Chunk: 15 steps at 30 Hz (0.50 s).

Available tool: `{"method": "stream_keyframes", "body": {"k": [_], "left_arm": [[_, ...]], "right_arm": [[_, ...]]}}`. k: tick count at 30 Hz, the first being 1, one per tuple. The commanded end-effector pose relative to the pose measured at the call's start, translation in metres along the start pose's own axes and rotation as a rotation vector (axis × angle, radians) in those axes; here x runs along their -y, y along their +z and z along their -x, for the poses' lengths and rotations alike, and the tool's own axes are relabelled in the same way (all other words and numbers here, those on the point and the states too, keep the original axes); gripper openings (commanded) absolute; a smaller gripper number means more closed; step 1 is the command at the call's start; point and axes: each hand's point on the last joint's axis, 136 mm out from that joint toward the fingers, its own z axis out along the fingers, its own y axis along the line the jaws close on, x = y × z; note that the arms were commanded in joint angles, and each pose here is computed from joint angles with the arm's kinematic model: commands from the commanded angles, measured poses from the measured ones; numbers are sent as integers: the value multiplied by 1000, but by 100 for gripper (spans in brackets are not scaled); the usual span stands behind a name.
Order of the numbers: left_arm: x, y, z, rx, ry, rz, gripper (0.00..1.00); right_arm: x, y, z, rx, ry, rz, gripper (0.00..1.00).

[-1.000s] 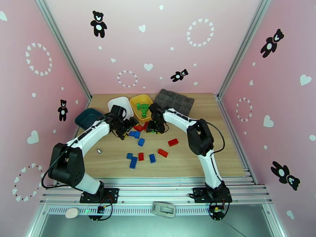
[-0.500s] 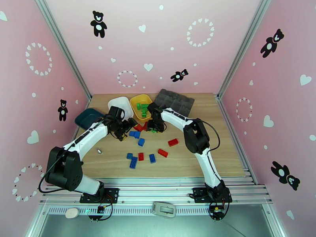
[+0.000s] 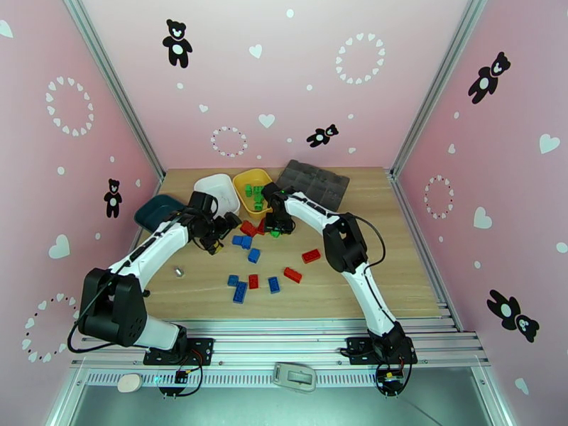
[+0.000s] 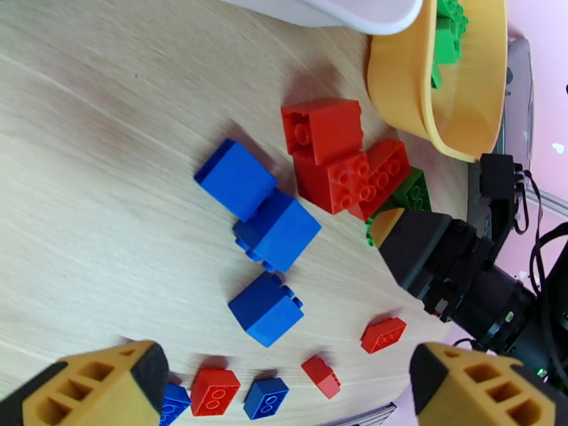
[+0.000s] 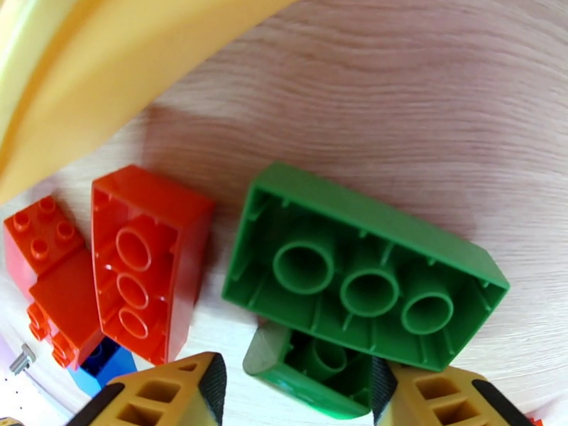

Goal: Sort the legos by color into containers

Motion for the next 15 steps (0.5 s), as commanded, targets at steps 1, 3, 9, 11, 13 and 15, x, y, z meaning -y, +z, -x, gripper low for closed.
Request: {"method": "stream_keyframes", "body": {"k": [1,3,9,11,13,15], "left_arm": [[-3,-7,-4,-18,16,-5,96],[-2,-8,-4,-20,18,-9,96],[1,-7,-1,-22,28,-10,96],[3,-5,0,-26,32,-12,96],[8,-2,1,-30,34,-19,96],[14,2,2,-33,37,-28,96]], "right_arm": [[6,10,-1,-12,17,-52,53],[6,11,-1,-9,21,-62,50],[11,5,-6,0,23,-87,41],[13,-2,-8,11,27,-81,39],[13,-11,-10,24,27,-68,37],[13,-19,-12,35,25,-49,36]]}}
